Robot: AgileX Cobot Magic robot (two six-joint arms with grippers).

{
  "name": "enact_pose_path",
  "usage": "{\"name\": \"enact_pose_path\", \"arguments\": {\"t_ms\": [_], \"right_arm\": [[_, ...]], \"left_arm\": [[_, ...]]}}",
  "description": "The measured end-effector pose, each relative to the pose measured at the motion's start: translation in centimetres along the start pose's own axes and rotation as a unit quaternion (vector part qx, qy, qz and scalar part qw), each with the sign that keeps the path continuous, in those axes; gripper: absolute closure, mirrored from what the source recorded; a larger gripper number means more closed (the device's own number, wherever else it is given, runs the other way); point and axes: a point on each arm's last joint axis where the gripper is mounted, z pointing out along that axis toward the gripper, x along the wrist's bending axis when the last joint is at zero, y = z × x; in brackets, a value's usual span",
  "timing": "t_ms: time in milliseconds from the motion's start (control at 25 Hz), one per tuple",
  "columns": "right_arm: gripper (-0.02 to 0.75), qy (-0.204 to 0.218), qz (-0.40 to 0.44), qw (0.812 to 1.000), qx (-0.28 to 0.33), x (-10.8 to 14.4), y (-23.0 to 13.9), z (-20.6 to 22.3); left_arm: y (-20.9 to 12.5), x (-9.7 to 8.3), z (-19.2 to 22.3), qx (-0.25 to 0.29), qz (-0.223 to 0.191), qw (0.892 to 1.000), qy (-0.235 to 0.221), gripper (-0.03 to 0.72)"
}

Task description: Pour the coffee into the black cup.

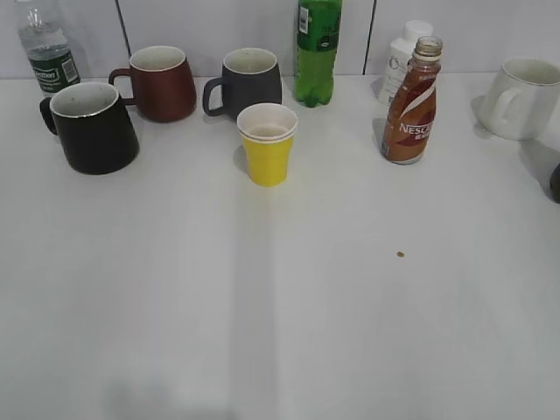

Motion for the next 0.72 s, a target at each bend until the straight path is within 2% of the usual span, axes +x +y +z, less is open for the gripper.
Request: {"name": "enact_pose_path", "arguments": {"t_ms": [720], "right_arm": [[0.148, 0.000, 0.000, 1.000, -0.001, 0.01, 0.01, 0.00]], "left_arm": [[0.00, 0.00, -0.01, 0.000, -0.001, 1.000, 0.001, 0.449]]}}
